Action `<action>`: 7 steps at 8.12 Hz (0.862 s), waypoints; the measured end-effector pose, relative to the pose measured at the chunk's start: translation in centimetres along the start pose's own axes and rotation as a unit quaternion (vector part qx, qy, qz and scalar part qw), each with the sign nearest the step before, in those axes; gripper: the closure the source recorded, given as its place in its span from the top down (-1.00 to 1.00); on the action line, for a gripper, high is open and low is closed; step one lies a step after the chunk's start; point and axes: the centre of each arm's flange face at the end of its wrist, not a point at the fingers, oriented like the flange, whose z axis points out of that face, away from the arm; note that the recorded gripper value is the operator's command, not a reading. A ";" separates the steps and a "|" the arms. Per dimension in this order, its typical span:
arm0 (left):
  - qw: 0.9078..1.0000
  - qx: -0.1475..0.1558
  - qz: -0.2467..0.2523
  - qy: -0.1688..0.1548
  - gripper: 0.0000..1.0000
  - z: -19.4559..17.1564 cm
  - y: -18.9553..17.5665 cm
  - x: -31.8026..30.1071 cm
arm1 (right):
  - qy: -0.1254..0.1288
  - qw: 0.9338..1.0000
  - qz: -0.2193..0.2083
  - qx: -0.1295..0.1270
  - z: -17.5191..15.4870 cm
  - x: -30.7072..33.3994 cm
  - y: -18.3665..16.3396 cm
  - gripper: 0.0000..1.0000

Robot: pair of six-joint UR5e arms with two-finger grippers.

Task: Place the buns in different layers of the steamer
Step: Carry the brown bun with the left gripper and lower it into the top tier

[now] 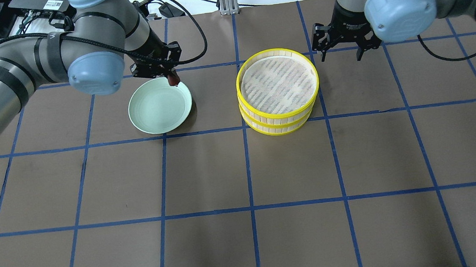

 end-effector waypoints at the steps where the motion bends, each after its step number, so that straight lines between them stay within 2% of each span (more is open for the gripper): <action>1: 1.000 -0.010 0.000 0.022 -1.00 0.2 2.0 2.1 | 0.000 1.000 0.000 -0.006 -1.3 0.3 1.1 1.00; 3: 0.997 -0.049 0.000 0.065 -0.97 1.1 5.0 5.1 | -0.018 1.000 -0.003 -0.003 -3.7 0.4 2.9 1.00; 4: 0.995 -0.056 0.004 0.078 -0.64 1.9 5.6 6.0 | -0.025 1.000 -0.004 0.002 -4.6 0.5 3.5 1.00; 5: 0.993 -0.059 0.009 0.098 0.11 3.4 5.7 6.7 | -0.028 1.000 -0.005 0.007 -5.3 0.5 4.0 1.00; 7: 0.990 -0.059 0.013 0.124 0.97 6.0 5.3 7.4 | -0.017 0.999 -0.021 0.018 -6.2 1.0 4.4 1.00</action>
